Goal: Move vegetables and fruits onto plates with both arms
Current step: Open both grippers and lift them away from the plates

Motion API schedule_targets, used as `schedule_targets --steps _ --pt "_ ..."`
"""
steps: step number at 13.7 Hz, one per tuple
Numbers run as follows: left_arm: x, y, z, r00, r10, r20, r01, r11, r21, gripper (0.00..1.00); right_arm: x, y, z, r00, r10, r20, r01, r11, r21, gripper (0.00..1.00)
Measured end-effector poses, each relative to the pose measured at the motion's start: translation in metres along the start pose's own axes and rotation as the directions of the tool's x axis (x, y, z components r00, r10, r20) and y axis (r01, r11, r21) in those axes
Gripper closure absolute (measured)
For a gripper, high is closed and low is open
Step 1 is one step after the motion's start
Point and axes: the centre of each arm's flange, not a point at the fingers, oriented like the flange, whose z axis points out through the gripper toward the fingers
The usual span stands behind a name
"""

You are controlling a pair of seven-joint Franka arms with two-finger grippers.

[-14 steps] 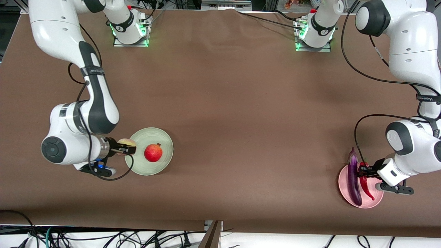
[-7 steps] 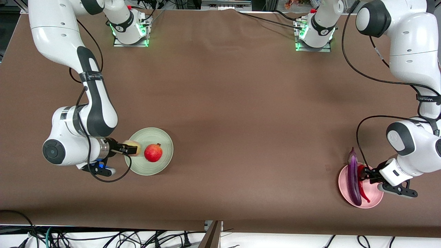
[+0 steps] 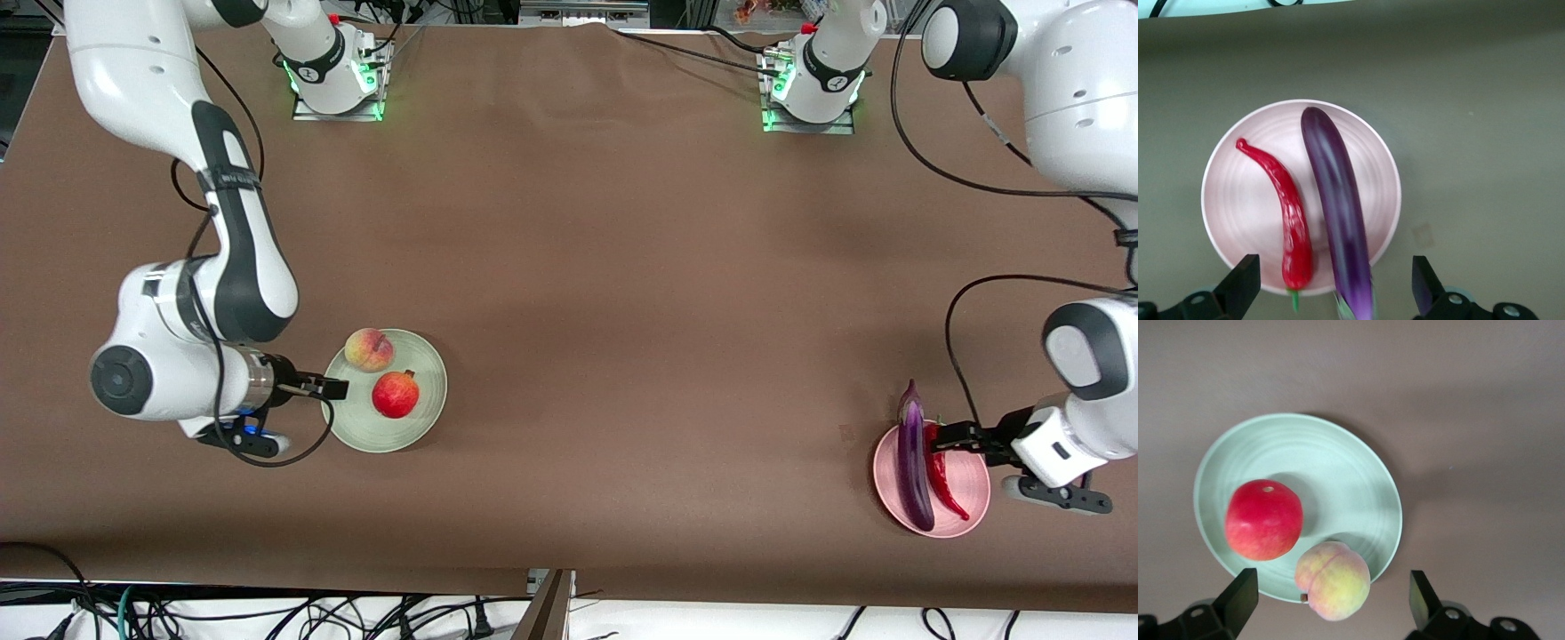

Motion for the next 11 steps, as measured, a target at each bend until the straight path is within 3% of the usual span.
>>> schedule_targets --steps 3,6,9,11 --pt "-0.006 0.028 -0.062 0.996 -0.051 0.067 0.050 0.999 0.020 0.00 -0.037 -0.001 -0.092 0.999 -0.027 -0.026 0.026 0.999 -0.020 0.00" --pt "-0.020 0.075 -0.136 0.988 -0.106 0.110 0.098 0.992 0.080 0.00 -0.102 0.009 -0.204 0.991 -0.099 -0.085 0.099 0.995 -0.005 0.00" --pt "-0.041 0.142 -0.222 0.988 -0.139 0.061 0.127 0.978 0.165 0.00 -0.165 0.036 -0.251 0.981 -0.153 -0.118 0.152 0.988 -0.015 0.00" --pt "-0.063 0.156 -0.260 0.989 -0.145 0.030 0.138 0.976 0.170 0.00 -0.186 0.050 -0.255 0.978 -0.172 -0.118 0.168 0.985 -0.044 0.00"
